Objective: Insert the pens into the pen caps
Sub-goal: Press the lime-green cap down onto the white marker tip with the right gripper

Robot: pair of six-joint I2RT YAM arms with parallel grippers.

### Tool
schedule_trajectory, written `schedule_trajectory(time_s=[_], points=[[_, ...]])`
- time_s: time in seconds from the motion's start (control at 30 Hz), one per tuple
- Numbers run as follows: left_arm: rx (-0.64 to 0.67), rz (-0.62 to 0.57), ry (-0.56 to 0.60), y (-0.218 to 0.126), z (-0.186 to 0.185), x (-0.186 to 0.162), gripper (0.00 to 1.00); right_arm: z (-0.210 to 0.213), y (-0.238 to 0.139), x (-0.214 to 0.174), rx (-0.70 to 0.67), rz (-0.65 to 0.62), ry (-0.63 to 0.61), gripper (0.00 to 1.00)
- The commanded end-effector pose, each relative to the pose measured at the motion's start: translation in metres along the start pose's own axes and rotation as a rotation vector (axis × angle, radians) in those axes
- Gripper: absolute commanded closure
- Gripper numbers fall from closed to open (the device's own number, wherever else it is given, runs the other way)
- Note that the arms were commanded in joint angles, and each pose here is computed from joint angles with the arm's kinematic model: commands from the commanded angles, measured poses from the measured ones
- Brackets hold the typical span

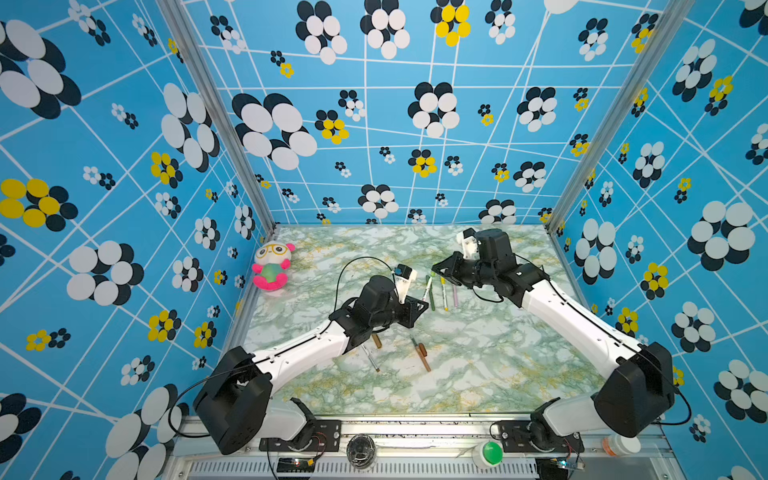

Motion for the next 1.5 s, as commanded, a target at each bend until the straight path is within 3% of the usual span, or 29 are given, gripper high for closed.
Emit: schedule_trajectory(time_s=[0.0,0.67,1.47], points=[[-0.002,-0.033,0.007,-0.005,-0.002,0.008,1.0,0.002,0.005,-0.007,0.014,0.032,0.007,1.0],[0.01,-0.047,0.011,-0.006,-0.001,0.009,1.0,-0.012,0.014,-0.033,0.001,0.13,0.011,1.0],[-0.021,-0.156,0.061,-0.005,-0.013,0.042,1.0,-0.006,0.045,-0.085,0.028,0.256,-0.038,1.0]])
Point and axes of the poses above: each gripper's point midway between its finger pads, its own y axis out along the fingers, its own z axis along the line the jaws close on, x = y × z, the point moved 6 cm from there along -y, back along the fingers, and after that the axes turned 1 degree about y, right-handed, at the moved point
